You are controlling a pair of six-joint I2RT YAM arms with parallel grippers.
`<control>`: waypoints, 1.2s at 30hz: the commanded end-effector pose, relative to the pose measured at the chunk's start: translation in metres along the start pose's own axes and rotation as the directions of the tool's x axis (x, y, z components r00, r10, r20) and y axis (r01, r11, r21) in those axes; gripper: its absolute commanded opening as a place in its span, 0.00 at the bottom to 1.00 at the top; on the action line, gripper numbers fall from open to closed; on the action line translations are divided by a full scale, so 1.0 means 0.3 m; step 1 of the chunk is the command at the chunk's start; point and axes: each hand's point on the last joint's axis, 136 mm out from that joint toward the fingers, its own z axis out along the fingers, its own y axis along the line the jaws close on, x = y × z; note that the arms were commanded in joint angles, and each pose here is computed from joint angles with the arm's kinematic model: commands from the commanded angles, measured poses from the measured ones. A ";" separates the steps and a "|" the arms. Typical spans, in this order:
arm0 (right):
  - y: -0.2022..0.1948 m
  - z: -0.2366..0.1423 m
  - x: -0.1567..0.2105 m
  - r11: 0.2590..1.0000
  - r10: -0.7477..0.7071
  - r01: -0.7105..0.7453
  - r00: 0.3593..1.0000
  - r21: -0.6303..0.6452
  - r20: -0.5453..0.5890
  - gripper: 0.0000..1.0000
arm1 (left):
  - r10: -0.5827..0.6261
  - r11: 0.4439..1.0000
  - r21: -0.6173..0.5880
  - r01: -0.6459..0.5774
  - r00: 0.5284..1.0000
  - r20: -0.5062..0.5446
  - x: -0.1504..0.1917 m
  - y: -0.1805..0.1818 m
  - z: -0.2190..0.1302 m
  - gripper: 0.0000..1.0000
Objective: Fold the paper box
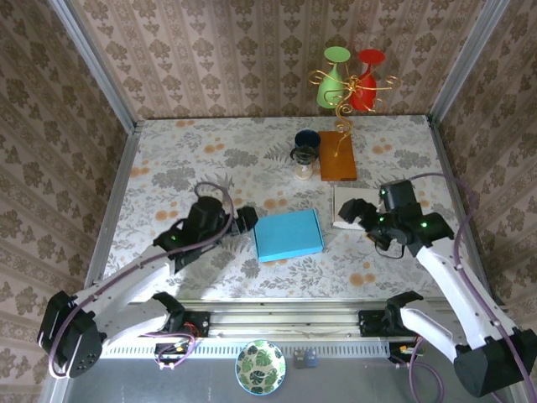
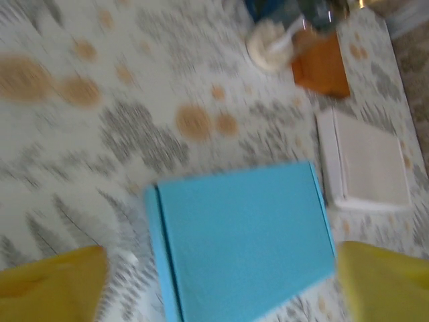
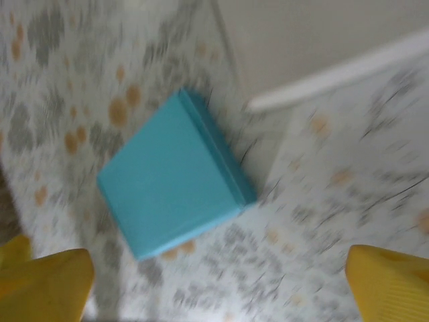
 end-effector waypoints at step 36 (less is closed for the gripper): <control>-0.208 0.281 -0.523 0.861 -0.500 0.400 0.547 0.315 0.671 1.00 | 0.562 0.766 -0.500 -0.404 0.799 0.216 -0.437 0.694 0.080 1.00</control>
